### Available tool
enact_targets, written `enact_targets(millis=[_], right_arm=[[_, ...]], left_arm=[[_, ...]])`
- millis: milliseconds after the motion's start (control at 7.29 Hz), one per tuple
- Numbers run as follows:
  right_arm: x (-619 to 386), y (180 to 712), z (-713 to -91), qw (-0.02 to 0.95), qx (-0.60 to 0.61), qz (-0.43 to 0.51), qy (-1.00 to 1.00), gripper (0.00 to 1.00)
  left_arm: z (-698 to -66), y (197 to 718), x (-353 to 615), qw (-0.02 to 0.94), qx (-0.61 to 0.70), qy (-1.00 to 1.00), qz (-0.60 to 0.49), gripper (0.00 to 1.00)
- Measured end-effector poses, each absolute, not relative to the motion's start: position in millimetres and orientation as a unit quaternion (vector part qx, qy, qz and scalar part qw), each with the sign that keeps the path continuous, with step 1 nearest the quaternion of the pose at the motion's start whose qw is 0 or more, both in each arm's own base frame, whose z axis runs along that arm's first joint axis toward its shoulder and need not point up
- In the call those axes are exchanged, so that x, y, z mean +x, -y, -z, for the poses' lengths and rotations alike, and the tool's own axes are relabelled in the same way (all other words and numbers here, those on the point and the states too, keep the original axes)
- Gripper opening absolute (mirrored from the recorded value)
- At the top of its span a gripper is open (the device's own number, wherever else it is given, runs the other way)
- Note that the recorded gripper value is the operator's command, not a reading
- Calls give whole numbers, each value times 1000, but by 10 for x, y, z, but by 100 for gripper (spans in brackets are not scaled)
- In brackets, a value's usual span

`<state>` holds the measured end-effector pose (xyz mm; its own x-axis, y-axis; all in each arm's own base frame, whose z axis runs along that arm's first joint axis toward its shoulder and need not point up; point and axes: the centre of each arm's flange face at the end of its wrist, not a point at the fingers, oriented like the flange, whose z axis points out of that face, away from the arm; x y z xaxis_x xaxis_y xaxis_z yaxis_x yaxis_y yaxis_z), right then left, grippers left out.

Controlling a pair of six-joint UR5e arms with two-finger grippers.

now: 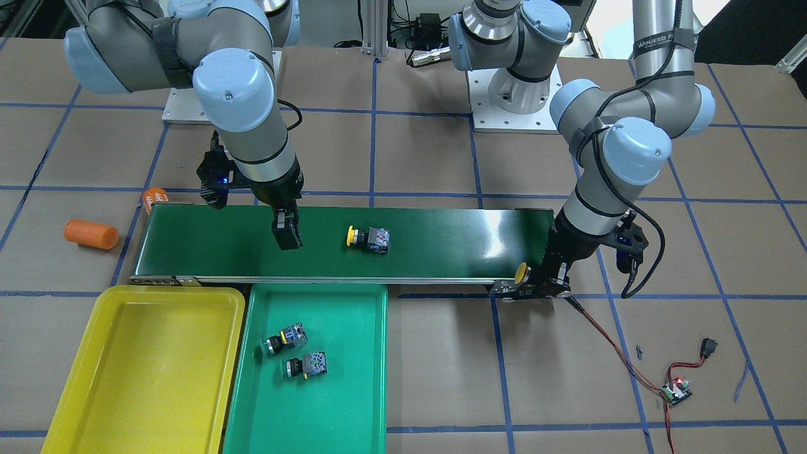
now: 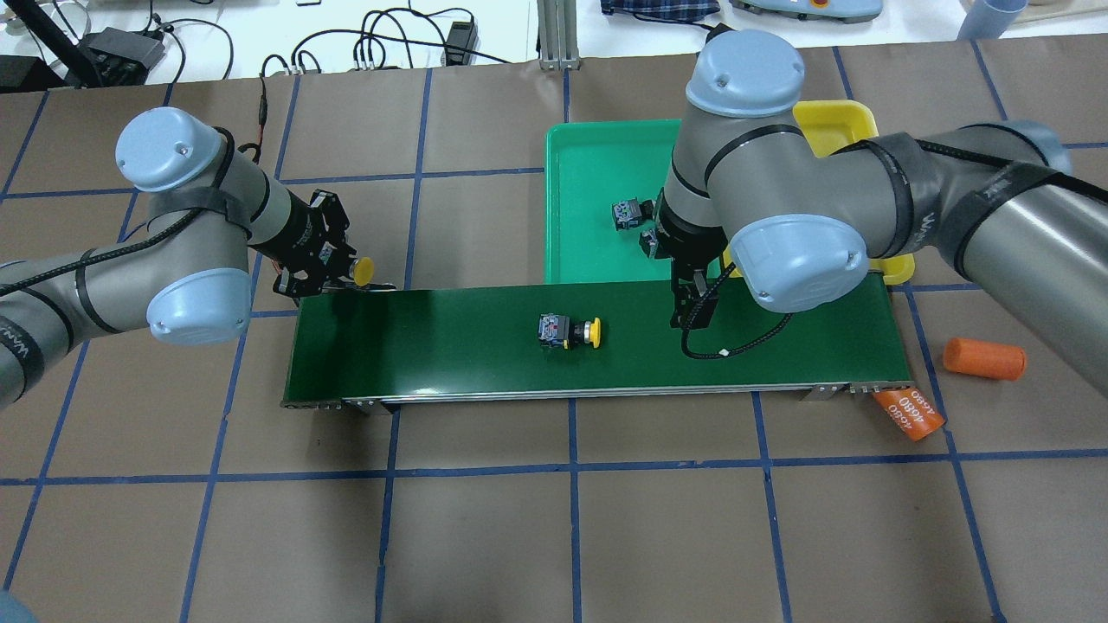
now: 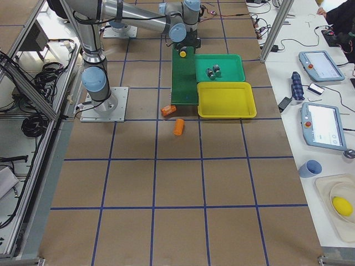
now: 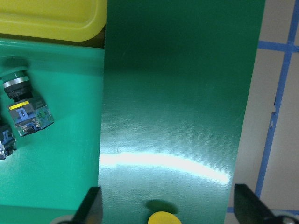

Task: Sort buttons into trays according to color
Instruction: 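Place the second switch on the belt while the right gripper lowers, then grasp the first yellow-cap switch with the right gripper while the left withdraws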

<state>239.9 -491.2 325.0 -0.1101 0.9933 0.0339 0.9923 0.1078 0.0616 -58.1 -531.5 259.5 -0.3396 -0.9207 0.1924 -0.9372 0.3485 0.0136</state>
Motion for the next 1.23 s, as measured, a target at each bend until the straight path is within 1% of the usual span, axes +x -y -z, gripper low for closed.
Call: enact_targets(millis=[274,549,686,823,1234], right_arm=[[2389,4917,-3250,8,665,-34,-746,100],[2390,4913,-3237,6,666,-34,-745,100],[2401,4909,-3220,5,667,-35,-744,100],[2415,4895,-3179,1,668,-38,-743,100],[2456,4871,-3018,0,679,-41,-733,100]], left_arm=[[-2561,5031,-588,61,574,815,-51,43],[-2462,4865,-605,53,597,800,-39,44],[-2407,4815,-607,50,604,795,-33,55],[-2369,4780,-605,47,610,791,-29,100],[-2377,4770,-575,50,620,783,-34,100]])
